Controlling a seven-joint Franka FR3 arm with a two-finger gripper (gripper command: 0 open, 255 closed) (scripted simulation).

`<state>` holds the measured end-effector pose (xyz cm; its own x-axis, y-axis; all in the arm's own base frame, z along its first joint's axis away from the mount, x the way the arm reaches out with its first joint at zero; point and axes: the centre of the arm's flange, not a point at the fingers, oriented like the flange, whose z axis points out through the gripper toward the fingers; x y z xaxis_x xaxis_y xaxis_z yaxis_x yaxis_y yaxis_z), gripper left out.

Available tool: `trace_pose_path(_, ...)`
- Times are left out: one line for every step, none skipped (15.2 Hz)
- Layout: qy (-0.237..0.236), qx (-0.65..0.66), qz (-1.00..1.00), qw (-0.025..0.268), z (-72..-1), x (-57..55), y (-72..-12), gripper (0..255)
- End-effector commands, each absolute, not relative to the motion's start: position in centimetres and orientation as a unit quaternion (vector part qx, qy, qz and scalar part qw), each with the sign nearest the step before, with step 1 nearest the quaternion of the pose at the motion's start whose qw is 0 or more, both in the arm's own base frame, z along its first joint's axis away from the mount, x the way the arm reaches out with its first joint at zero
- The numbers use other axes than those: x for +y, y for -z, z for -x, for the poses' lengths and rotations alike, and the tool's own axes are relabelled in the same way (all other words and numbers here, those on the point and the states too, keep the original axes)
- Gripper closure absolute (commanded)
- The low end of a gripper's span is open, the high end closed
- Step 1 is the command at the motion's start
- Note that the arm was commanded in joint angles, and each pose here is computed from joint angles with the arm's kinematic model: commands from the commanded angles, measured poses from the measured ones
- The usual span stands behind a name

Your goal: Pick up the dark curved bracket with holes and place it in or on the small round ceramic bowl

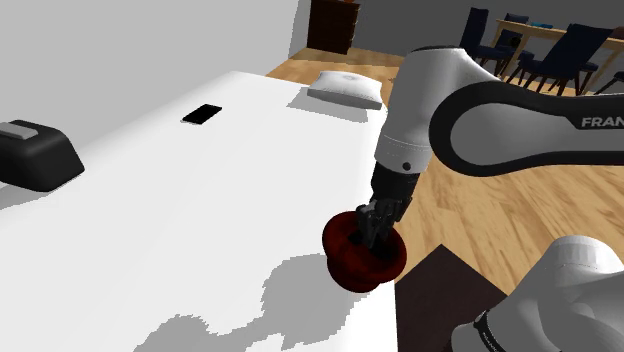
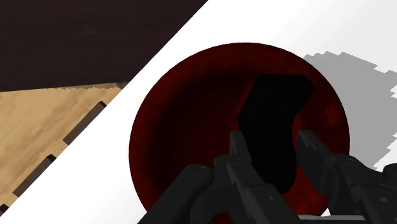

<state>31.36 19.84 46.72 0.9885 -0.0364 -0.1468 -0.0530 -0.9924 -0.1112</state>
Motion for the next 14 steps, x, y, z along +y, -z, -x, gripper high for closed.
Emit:
trace_pose_path(-0.073, 0.023, 0.995, 0.057, -31.4, 19.8, -46.6, 255)
trace_pose_path(-0.073, 0.023, 0.995, 0.057, -31.4, 19.8, -46.6, 255)
trace_pose_path(-0.073, 0.023, 0.995, 0.057, -31.4, 19.8, -46.6, 255)
trace_pose_path(-0.073, 0.023, 0.995, 0.057, -31.4, 19.8, -46.6, 255)
trace_pose_path(-0.073, 0.023, 0.995, 0.057, -31.4, 19.8, -46.6, 0)
trace_pose_path(-0.073, 0.023, 0.995, 0.057, -31.4, 19.8, -46.6, 0)
trace_pose_path(-0.073, 0.023, 0.995, 0.057, -31.4, 19.8, -46.6, 0)
trace_pose_path(-0.073, 0.023, 0.995, 0.057, -31.4, 19.8, -46.6, 0)
trace_pose_path(-0.073, 0.023, 0.995, 0.057, -31.4, 19.8, -46.6, 0)
trace_pose_path(-0.073, 0.023, 0.995, 0.057, -31.4, 19.8, -46.6, 0)
trace_pose_path(-0.073, 0.023, 0.995, 0.057, -31.6, 19.6, -47.9, 0)
trace_pose_path(-0.073, 0.023, 0.995, 0.057, -31.8, 19.5, -49.2, 0)
trace_pose_path(-0.073, 0.023, 0.995, 0.057, -32.0, 19.3, -50.5, 0)
trace_pose_path(-0.073, 0.023, 0.995, 0.057, -32.1, 19.2, -51.5, 0)
